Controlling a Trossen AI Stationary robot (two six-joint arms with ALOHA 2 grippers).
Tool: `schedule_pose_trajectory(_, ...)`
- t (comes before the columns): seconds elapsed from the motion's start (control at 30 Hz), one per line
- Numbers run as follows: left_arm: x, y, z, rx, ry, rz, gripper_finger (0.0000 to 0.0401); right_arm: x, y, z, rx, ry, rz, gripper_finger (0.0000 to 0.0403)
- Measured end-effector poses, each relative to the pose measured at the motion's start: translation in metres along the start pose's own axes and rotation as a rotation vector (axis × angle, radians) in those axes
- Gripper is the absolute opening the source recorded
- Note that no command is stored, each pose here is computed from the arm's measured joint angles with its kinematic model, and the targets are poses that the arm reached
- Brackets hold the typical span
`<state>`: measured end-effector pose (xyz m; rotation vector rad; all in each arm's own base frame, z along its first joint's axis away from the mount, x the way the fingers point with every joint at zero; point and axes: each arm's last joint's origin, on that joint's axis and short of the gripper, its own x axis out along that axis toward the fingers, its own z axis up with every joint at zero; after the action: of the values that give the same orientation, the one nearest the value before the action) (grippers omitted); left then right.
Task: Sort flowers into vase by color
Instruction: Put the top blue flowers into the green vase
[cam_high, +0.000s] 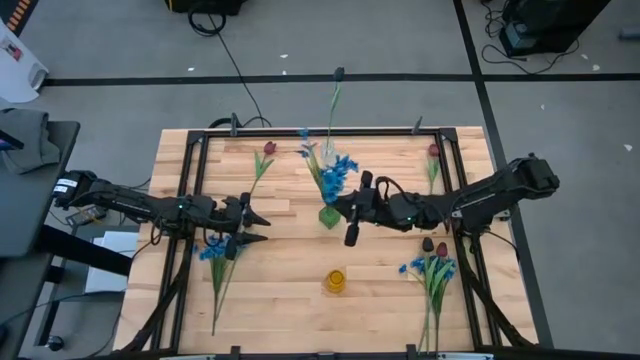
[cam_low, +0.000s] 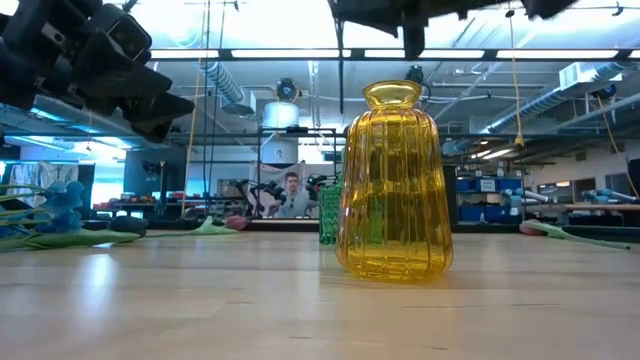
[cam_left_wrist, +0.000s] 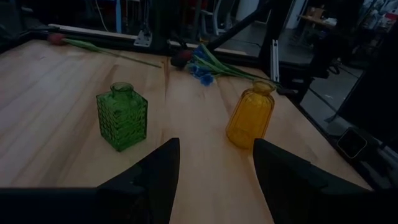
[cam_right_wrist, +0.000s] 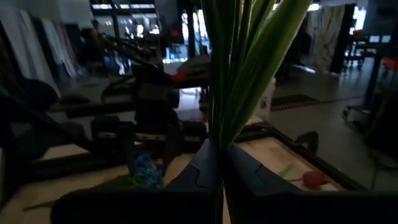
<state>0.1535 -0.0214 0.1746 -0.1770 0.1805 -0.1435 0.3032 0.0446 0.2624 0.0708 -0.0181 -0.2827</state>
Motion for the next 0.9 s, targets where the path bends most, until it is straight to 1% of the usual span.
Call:
schedule_pose_trajectory(0.13,0.000,0.000,0.000,0.000,0.003,0.003,0.0209,-0.018,-0.009,-0.012,0.034,-0.055,0.029,0.0020)
schedule_pose_trajectory(0.37,0.000,0.002,-0.001,0.000,-0.001,0.052,0.0209,-0.040,-0.031,-0.028,0.044,-0.132,0.027,0.0020)
schedule_pose_trajectory(0.5,0.000,0.002,-0.001,0.000,-0.001,0.058,0.0209,-0.043,-0.040,-0.036,0.043,-0.147,0.025,0.0020)
schedule_pose_trajectory(0.77,0.000,0.002,-0.001,0.000,-0.001,0.062,0.0209,-0.038,-0.055,-0.037,0.028,-0.148,0.044,0.0020)
schedule_pose_trajectory(0.9,0.000,0.002,-0.001,0.000,-0.003,0.067,0.0209,-0.035,-0.063,-0.036,0.026,-0.148,0.073,0.0020)
